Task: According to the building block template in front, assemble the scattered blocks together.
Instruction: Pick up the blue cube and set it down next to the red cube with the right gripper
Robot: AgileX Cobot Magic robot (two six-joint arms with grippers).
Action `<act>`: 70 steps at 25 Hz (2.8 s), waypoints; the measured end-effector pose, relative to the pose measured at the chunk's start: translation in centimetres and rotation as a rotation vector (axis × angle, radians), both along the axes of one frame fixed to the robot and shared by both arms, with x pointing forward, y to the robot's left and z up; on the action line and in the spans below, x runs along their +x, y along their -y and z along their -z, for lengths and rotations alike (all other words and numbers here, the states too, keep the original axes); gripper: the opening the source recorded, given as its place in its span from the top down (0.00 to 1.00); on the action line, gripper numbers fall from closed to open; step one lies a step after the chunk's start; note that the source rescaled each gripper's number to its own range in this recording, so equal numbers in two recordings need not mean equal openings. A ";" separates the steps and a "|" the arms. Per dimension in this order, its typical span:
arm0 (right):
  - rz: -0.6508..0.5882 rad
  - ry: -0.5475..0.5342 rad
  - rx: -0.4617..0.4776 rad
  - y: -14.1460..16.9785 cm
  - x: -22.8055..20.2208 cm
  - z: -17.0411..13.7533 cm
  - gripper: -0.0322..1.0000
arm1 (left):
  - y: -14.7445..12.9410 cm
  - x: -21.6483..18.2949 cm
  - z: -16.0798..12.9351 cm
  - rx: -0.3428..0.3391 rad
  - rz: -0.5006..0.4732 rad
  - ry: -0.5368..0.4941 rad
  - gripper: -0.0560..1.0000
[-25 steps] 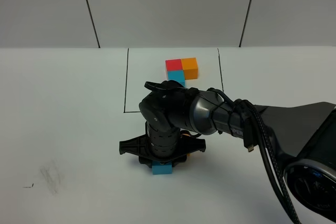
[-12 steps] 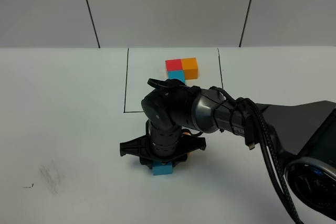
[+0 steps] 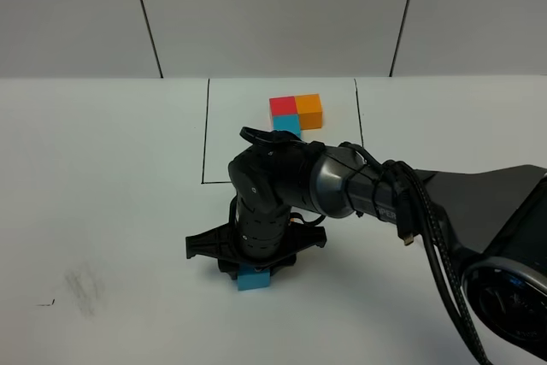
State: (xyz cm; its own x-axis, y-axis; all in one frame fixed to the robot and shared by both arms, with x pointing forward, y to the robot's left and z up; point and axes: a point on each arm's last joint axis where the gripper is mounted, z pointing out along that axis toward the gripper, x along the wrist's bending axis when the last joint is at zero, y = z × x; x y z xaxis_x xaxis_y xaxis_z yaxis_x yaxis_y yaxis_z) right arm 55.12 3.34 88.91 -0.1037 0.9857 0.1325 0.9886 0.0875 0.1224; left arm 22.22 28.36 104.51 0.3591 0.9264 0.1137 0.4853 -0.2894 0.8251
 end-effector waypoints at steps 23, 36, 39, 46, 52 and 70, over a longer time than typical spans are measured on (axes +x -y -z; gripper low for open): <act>0.026 0.001 -0.039 0.3 0.0 0.1 0.78 | 0.0 0.0 0.0 0.001 -0.001 0.000 0.14; 0.037 -0.001 -0.055 0.6 0.1 0.1 0.78 | -0.2 0.0 0.0 0.022 -0.015 0.001 0.14; 0.038 0.001 -0.056 0.6 0.1 0.1 0.78 | -0.2 0.0 0.0 0.022 -0.015 0.001 0.14; 0.000 0.004 -0.062 0.6 0.1 0.1 0.78 | -0.2 0.0 0.0 0.022 -0.015 0.001 0.14; -0.025 -0.006 -0.059 0.5 0.0 0.1 0.78 | -0.2 0.0 0.0 0.022 -0.015 0.001 0.14; -0.102 -0.031 0.046 -0.4 -0.3 0.1 0.02 | -0.2 0.0 0.0 0.023 -0.016 0.001 0.14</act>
